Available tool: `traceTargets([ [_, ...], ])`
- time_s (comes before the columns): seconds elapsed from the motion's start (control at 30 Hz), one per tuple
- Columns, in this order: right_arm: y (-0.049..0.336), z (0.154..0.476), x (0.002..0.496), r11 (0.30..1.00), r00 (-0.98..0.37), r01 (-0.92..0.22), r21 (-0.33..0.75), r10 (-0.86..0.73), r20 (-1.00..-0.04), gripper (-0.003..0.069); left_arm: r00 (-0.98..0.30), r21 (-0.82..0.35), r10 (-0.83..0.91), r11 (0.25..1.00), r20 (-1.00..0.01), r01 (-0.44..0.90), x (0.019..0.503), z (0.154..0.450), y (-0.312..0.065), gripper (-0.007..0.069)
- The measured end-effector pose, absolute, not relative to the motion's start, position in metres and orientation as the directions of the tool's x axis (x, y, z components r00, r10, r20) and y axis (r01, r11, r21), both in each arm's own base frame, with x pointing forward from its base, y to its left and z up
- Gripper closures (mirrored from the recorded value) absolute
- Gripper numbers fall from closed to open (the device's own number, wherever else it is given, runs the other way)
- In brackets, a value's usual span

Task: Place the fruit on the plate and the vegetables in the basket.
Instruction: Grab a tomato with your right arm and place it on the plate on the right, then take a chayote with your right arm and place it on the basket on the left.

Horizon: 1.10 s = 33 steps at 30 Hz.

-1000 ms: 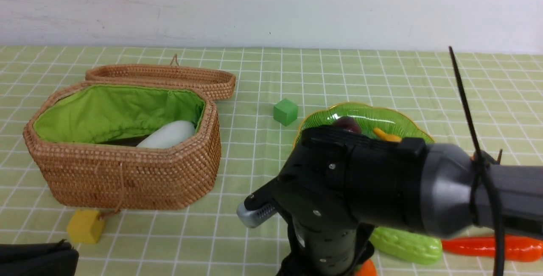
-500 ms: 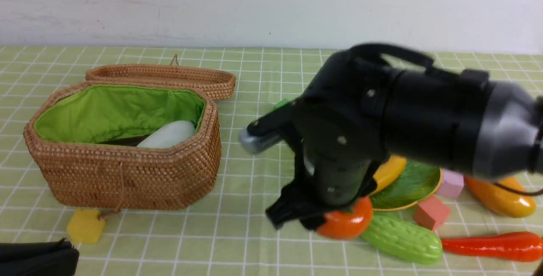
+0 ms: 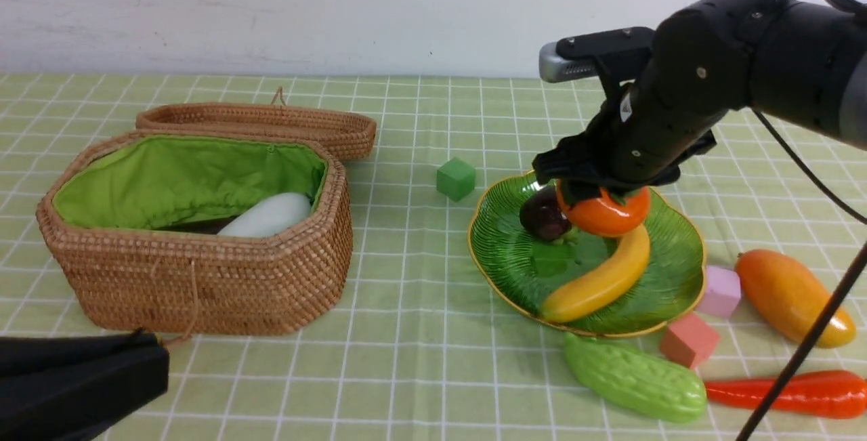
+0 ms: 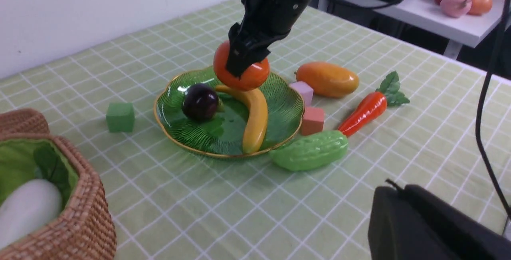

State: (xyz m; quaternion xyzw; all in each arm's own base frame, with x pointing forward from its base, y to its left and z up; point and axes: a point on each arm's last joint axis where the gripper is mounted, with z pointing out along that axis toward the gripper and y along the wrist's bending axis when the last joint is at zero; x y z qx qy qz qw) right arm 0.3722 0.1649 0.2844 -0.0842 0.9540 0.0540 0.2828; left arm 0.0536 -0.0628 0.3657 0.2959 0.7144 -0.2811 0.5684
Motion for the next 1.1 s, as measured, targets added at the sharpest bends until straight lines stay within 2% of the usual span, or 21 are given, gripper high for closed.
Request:
traceTargets([
  [0.37,0.166,0.255,0.386,0.981,-0.844,-0.194,0.015,-0.159,-0.513,0.0242,-0.144,-0.072,0.052,0.673,-0.988,0.736,0.055,0.371,-0.063,0.0627],
  [0.5,0.166,0.255,0.386,0.980,-0.841,-0.196,0.010,-0.163,-0.516,0.0125,-0.143,-0.071,0.052,0.673,-0.988,0.736,0.055,0.371,-0.063,0.0627],
  [0.57,0.166,0.254,0.386,0.981,-0.844,-0.195,0.008,-0.164,-0.511,0.0024,-0.143,-0.071,0.052,0.673,-0.988,0.736,0.055,0.371,-0.063,0.0627],
  [0.63,0.165,0.254,0.385,0.981,-0.850,-0.193,0.004,-0.165,-0.501,-0.0008,-0.142,-0.071,0.051,0.673,-0.988,0.736,0.055,0.371,-0.063,0.0627],
  [0.73,0.163,0.256,0.381,0.983,-0.869,-0.184,-0.008,-0.167,-0.465,-0.0014,-0.142,-0.071,0.052,0.673,-0.988,0.736,0.055,0.371,-0.063,0.0627],
  [0.87,0.158,0.275,0.371,0.984,-0.889,-0.175,-0.024,-0.168,-0.425,0.0031,-0.142,-0.070,0.052,0.673,-0.989,0.736,0.055,0.371,-0.063,0.0627],
  [1.0,0.146,0.316,0.342,0.972,-0.909,-0.231,-0.047,-0.233,-0.346,0.0188,-0.142,-0.071,0.051,0.673,-0.988,0.736,0.055,0.371,-0.063,0.0627],
  [1.1,0.140,0.338,0.325,0.954,-0.887,-0.295,-0.052,-0.294,-0.357,0.0349,-0.146,-0.074,0.051,0.672,-0.988,0.737,0.055,0.371,-0.063,0.0627],
])
